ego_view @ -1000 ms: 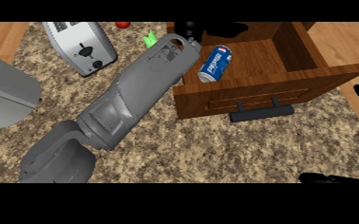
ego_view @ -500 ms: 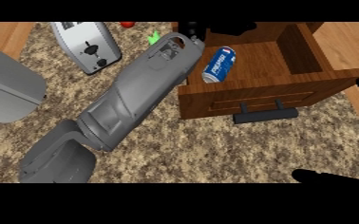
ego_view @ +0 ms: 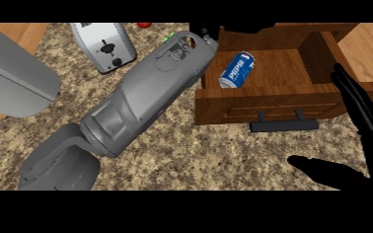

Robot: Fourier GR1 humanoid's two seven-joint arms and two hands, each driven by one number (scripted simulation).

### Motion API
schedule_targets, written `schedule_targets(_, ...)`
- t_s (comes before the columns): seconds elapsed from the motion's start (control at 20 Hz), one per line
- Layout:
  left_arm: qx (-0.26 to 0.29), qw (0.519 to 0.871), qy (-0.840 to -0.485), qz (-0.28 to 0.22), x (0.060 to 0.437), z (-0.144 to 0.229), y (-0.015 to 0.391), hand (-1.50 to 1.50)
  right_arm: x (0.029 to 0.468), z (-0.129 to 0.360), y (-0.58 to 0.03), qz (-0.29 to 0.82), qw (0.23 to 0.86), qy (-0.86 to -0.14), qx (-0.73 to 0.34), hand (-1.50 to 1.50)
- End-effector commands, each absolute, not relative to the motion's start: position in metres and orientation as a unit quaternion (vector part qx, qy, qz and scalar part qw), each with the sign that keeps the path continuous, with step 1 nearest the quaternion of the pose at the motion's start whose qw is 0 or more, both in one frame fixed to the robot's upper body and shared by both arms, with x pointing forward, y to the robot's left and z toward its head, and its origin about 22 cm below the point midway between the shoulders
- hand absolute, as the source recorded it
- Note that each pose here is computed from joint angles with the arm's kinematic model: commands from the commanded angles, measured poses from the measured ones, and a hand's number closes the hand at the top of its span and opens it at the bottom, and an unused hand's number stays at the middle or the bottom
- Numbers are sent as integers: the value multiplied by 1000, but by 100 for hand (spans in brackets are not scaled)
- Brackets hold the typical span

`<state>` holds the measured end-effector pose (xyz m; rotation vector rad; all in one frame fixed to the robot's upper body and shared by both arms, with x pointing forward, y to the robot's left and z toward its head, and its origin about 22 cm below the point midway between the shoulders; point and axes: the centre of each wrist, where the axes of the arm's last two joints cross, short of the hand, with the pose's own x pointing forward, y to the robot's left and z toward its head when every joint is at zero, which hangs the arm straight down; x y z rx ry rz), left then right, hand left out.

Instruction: Pick up the can, place it into the drawer and close the drawer

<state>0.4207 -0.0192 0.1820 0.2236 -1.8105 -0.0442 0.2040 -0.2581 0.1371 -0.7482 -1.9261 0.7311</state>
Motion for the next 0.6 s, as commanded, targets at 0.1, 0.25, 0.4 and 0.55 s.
schedule_targets(0.1,92,616,-782,-22,421,188,-19,-150,223,111,-237,370,447,-730,-362,-150)
schedule_targets(0.25,93,615,-783,-18,420,195,-21,-150,240,89,-233,405,440,-705,-382,-150)
schedule_targets(0.4,104,619,-778,-11,429,197,-3,-150,260,77,-240,414,437,-681,-417,-150)
schedule_targets(0.55,103,621,-777,-13,424,201,-1,-150,275,53,-219,387,439,-697,-414,-150)
